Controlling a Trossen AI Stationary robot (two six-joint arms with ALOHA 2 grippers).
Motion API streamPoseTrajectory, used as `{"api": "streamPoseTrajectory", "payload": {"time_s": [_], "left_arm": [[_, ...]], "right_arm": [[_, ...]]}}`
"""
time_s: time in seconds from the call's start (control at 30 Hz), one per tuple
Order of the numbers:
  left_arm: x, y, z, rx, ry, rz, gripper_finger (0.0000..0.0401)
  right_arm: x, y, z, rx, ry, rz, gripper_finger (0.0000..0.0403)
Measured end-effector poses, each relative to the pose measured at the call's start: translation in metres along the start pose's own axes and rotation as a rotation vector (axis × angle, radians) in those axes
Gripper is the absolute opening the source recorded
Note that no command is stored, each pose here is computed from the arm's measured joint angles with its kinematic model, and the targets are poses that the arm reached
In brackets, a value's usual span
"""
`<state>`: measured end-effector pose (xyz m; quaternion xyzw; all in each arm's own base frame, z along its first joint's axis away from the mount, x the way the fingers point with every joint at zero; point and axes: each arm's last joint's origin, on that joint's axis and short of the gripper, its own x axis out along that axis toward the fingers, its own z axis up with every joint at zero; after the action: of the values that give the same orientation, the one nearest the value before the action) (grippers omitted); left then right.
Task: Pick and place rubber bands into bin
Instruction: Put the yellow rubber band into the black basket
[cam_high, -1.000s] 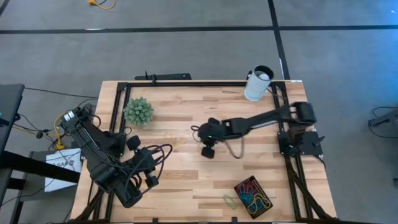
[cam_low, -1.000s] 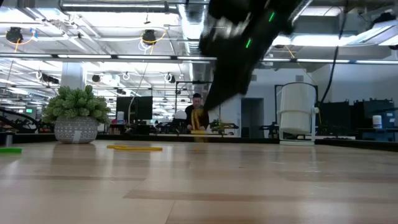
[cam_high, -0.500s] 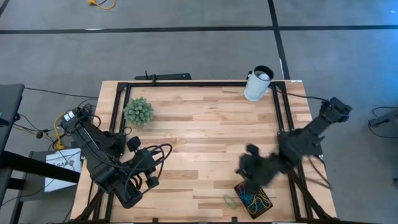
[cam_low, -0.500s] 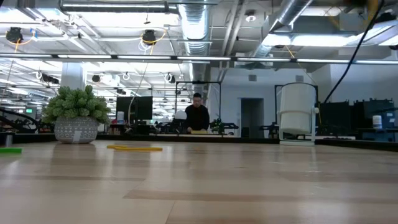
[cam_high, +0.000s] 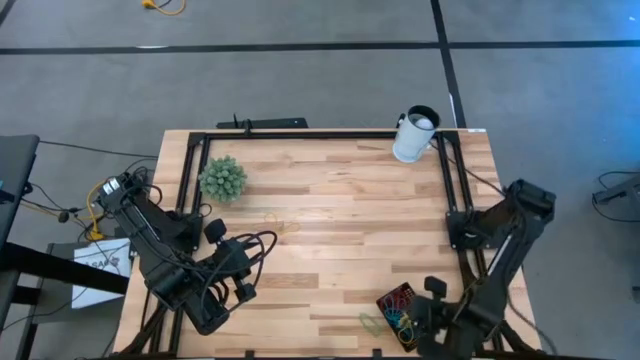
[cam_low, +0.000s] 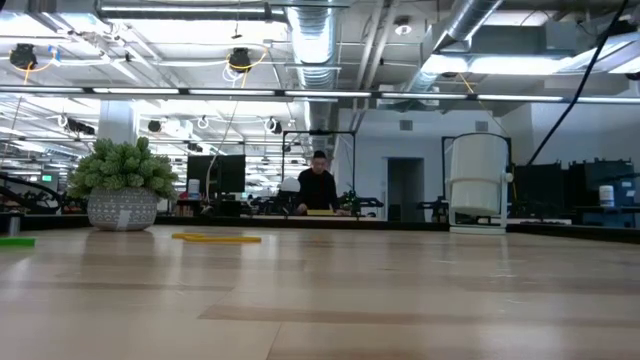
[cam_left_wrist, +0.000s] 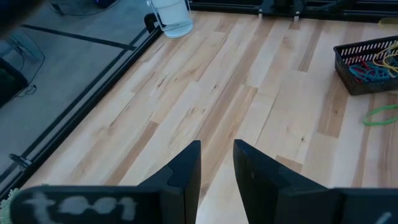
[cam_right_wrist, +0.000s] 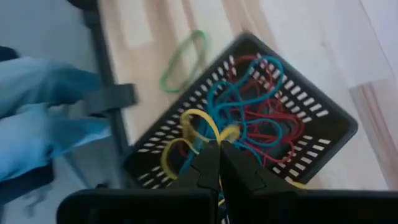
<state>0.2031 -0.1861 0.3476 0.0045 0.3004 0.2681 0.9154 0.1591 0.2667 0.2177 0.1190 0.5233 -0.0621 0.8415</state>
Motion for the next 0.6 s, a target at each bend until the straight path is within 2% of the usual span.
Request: {"api": "streamPoseTrajectory", "payload": {"time_s": [0.1, 0.3, 0.43, 0.6], "left_arm": [[0.000, 0.000, 0.000, 0.000, -0.002, 0.001, 0.0085], [0.000, 0.000, 0.000, -0.003, -0.006, 0.001, 0.0085], [0.000, -0.001, 0.001, -0.010, -0.013, -0.007, 0.0085], [0.000, -0.001, 0.001, -0.001, -0.018, -0.003, 0.0085]], "right_arm": [[0.015, 0.002, -0.001, 0.002, 0.033, -0.036, 0.0001], [0.038, 0.002, -0.001, 0.055, 0.209, -0.064, 0.0007], [0.047, 0.002, -0.002, 0.089, 0.297, -0.073, 0.0024], [0.051, 0.002, -0.003, 0.067, 0.342, -0.075, 0.0056]]}}
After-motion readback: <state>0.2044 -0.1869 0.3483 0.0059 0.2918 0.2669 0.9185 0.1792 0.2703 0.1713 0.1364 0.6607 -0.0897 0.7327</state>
